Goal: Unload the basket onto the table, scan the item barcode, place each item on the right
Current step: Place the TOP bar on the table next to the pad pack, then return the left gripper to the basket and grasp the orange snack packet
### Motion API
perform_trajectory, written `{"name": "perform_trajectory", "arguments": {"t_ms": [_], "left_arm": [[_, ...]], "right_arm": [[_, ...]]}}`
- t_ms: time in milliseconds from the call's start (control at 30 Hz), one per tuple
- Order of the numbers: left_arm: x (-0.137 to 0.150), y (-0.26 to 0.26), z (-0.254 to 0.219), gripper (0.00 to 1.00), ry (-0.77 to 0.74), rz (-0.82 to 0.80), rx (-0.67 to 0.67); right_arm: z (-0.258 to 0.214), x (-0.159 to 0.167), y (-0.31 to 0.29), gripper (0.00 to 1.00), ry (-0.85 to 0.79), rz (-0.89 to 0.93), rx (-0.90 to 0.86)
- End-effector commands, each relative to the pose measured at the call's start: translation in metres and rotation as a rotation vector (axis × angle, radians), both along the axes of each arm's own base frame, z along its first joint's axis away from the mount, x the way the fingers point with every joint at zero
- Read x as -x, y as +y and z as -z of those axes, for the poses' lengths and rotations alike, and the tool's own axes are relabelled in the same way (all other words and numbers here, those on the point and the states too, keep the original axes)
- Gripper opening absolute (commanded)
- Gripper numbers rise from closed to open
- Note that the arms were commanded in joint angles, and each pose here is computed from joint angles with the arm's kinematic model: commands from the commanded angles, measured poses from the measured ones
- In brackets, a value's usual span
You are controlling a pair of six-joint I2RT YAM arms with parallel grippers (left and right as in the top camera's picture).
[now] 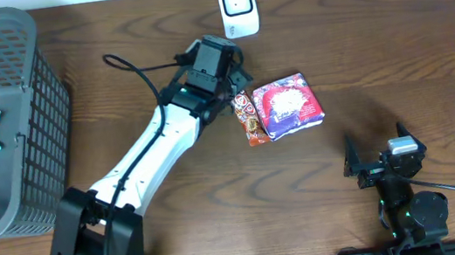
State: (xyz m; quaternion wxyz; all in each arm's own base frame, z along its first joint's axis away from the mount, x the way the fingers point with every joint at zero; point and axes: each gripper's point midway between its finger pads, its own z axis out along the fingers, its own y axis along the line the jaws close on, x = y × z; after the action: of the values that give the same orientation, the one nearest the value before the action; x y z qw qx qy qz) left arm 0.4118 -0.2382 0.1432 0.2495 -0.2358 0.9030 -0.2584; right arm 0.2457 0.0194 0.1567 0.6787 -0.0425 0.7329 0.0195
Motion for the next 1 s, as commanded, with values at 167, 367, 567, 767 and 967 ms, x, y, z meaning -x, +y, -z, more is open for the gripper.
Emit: {"name": "perform_trajectory", "arguments": {"t_ms": [167, 367, 567, 767, 967], "left_arm": [[-0.009, 0.07, -0.136, 0.89, -0.466, 0.187, -0.248], [0.001, 0.168, -0.212, 0.97, -0.669, 0.069, -0.479], [0.019, 0.329, -0.239, 0.98, -0.589, -0.438, -0.771], [0.052, 0.421, -0.237, 0.98, -0.478, -0.678, -0.866], [0.08, 0.474, -0.212, 0.98, -0.295, -0.68, -1.011]], "right_arm": [[0.001, 0.0, 0.0, 0.99, 0.002, 0.001, 0.008], [0.001, 0.0, 0.0, 0.99, 0.001, 0.001, 0.008], [0.001, 0.0, 0.0, 0.99, 0.002, 0.001, 0.008], [0.001, 0.0, 0.0, 0.99, 0.002, 0.001, 0.008], [0.001, 0.0, 0.0, 0.99, 0.002, 0.001, 0.008]]}}
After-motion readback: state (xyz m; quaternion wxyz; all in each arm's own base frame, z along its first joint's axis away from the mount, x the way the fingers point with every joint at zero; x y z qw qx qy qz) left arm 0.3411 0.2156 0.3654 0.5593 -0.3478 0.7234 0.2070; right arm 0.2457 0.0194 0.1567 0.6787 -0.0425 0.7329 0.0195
